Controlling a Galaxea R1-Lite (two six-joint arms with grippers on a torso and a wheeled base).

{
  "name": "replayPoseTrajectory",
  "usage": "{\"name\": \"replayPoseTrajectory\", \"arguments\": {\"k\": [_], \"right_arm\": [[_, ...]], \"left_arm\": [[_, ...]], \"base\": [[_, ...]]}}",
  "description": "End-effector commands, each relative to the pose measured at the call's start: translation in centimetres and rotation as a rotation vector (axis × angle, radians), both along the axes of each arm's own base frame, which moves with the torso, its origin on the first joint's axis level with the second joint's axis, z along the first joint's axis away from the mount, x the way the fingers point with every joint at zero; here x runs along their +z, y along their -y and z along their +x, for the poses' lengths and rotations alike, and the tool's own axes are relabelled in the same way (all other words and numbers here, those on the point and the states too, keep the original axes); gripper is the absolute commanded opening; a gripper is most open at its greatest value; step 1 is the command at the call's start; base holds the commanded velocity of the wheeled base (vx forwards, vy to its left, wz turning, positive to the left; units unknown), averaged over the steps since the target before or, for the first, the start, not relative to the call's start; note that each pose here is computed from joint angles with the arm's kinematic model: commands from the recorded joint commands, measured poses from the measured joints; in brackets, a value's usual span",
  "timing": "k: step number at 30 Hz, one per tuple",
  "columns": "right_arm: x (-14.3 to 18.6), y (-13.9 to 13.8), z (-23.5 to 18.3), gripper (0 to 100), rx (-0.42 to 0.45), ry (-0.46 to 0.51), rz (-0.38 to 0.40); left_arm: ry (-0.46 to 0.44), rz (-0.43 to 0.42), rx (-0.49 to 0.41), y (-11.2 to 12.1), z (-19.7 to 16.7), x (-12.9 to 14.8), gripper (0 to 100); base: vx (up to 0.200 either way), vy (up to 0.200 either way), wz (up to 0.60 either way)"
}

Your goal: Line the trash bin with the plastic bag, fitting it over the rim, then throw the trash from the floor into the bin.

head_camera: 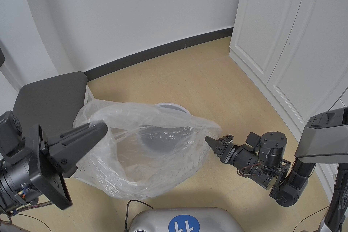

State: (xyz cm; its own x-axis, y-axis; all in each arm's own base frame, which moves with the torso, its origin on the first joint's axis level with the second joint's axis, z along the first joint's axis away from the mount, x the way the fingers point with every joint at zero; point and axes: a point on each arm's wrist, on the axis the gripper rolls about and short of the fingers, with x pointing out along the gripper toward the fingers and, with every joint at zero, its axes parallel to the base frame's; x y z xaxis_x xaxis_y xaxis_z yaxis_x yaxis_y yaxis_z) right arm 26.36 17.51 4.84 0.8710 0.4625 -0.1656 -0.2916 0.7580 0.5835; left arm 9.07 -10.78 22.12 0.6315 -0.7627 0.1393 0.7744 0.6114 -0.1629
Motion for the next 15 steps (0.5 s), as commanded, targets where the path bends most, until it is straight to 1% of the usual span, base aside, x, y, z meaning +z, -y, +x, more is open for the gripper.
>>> {"name": "replayPoseTrajectory", "arguments": {"k": [1, 5, 10, 15], "right_arm": [[-0.4, -0.3, 0.0, 100, 0.006, 0.001, 0.002], [-0.5, -0.4, 0.0, 100, 0.010, -0.003, 0.003], [-0.5, -0.9, -0.4, 100, 0.026, -0.020, 0.026], [-0.7, -1.2, -1.0, 100, 0.046, -0.032, 0.020]], "left_arm": [[0.000, -0.001, 0.000, 0.0, 0.0, 0.0, 0], [-0.001, 0.000, -0.003, 0.0, 0.0, 0.0, 0], [-0.017, -0.016, -0.028, 0.2, -0.3, 0.0, 0], [-0.023, -0.016, -0.037, 0.4, -0.3, 0.0, 0]], "base": [[0.000, 0.000, 0.00], [0.000, 0.000, 0.00], [0.000, 0.000, 0.00], [0.000, 0.000, 0.00]]}}
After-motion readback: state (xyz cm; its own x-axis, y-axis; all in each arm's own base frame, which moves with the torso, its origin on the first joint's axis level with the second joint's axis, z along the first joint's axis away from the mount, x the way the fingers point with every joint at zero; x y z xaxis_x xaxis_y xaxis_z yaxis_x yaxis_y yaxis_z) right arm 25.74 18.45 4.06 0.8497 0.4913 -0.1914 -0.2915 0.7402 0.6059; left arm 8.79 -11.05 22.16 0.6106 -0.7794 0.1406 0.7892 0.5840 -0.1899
